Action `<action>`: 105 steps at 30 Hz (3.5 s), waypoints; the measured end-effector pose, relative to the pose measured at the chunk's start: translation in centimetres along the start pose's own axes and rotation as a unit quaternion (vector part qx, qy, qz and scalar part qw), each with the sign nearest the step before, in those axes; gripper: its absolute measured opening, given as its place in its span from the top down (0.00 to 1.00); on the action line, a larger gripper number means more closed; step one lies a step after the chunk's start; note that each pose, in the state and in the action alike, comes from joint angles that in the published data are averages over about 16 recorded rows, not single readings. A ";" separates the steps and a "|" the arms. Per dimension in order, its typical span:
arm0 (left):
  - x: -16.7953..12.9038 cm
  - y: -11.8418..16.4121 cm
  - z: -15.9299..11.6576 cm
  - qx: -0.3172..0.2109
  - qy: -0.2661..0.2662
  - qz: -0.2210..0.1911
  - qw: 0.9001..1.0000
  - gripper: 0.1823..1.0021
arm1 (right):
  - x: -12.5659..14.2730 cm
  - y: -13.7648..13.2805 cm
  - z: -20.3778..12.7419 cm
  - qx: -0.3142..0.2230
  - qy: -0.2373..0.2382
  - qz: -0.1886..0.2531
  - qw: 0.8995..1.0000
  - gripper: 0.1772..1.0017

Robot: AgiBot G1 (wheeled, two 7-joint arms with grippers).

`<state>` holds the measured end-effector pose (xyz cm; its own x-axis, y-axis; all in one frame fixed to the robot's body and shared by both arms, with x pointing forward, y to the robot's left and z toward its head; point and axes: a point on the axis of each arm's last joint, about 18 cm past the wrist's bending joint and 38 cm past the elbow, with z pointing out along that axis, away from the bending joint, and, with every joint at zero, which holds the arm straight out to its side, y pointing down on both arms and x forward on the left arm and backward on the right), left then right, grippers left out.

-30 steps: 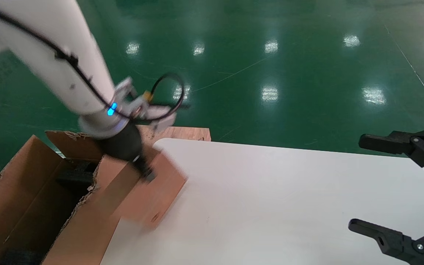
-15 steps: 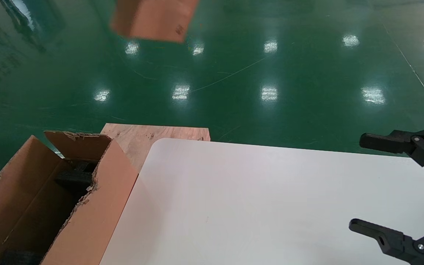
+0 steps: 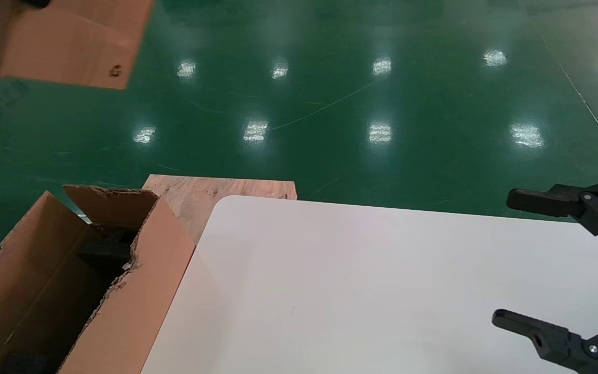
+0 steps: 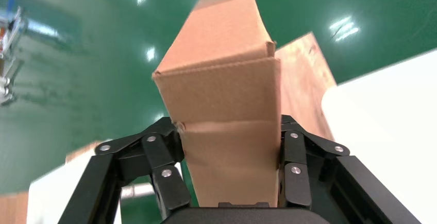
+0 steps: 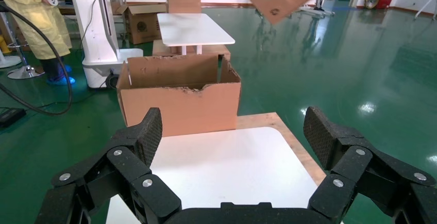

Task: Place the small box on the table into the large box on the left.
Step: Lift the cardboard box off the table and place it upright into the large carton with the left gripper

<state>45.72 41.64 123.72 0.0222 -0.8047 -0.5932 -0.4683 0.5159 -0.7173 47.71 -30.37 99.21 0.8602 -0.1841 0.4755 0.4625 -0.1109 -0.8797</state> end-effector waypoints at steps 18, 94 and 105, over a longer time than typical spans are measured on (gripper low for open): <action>5.2 10.9 6.6 -0.213 0.068 -0.005 0.975 0.81 | 0.0 0.0 0.0 0.000 0.000 0.000 1.000 0.00; 8.5 19.0 17.3 -0.346 0.061 -0.103 0.931 0.83 | 0.0 0.0 0.0 0.000 0.000 0.000 1.000 0.00; 8.4 18.9 16.3 -0.369 0.074 -0.124 0.918 0.83 | 0.0 0.0 0.0 0.000 0.000 0.000 1.000 0.00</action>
<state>51.46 49.40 99.19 0.1141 -0.9301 -0.3492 -0.9376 0.0153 -0.3473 47.71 -30.37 99.21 0.8602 -0.1841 0.4755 0.4625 -0.1109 -0.8797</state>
